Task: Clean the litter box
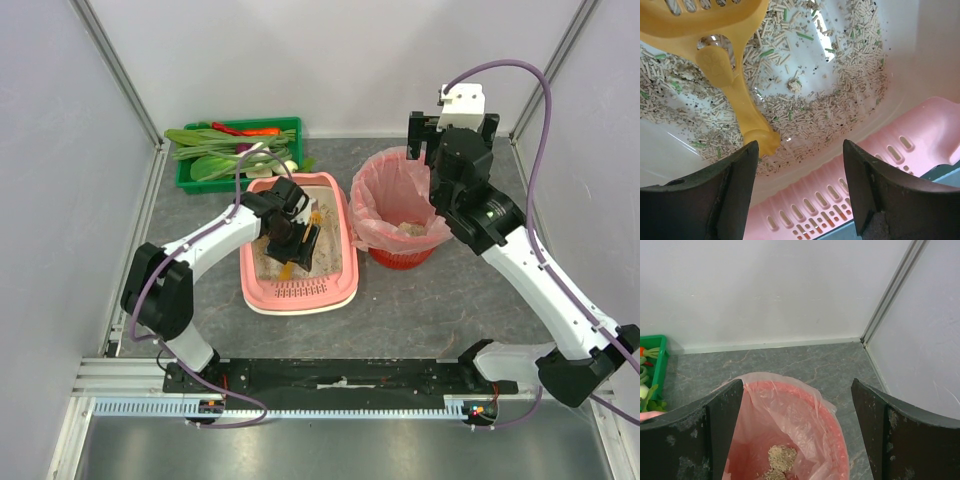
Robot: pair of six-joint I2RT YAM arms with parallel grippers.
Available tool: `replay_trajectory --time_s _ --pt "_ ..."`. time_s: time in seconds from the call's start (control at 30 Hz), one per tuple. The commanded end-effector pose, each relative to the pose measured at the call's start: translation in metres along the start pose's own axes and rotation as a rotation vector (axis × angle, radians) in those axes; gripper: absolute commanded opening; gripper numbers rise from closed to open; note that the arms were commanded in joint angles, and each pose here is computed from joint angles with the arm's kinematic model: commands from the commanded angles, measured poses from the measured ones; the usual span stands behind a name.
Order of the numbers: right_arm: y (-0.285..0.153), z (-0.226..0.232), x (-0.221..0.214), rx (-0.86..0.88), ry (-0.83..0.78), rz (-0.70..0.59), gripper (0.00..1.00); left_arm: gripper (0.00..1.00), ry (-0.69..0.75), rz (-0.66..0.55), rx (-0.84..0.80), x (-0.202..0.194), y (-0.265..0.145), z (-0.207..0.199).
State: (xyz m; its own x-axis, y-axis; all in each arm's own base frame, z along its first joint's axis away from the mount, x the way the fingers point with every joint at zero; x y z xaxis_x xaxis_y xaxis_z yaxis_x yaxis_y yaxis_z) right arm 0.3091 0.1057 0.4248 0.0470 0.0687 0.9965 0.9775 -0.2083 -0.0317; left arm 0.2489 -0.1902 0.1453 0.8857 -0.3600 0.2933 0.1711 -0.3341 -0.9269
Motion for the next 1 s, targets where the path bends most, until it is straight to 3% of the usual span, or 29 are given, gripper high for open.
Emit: replay_trajectory --time_s 0.0,0.27,0.8,0.97 --pt "-0.007 -0.003 0.004 0.013 0.041 -0.013 0.98 0.74 0.085 -0.024 -0.028 0.001 -0.002 -0.003" --pt "-0.011 -0.006 0.003 0.013 0.067 -0.011 0.98 0.73 0.160 0.028 -0.013 -0.016 0.010 -0.002" --pt "-0.014 -0.009 0.000 0.005 0.078 -0.004 0.98 0.73 0.163 0.026 -0.016 -0.022 0.008 -0.011" --pt "-0.014 -0.008 0.000 0.007 0.078 -0.004 0.98 0.78 0.156 -0.018 0.016 -0.013 0.002 -0.011"
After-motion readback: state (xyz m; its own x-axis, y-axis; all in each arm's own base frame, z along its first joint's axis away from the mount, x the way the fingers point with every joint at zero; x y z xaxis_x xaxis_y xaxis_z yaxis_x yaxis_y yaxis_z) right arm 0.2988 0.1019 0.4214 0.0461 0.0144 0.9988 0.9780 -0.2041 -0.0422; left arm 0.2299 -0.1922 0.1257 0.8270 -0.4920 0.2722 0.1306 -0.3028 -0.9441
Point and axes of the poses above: each gripper's point midway between its finger pads, its own y axis out along the fingers, its own z axis along the line the jaws close on, x = y × z, the point moved 6 cm from there along -y, back along the fingers, and after that the axes turned 1 degree about y, right-handed, at the moved point
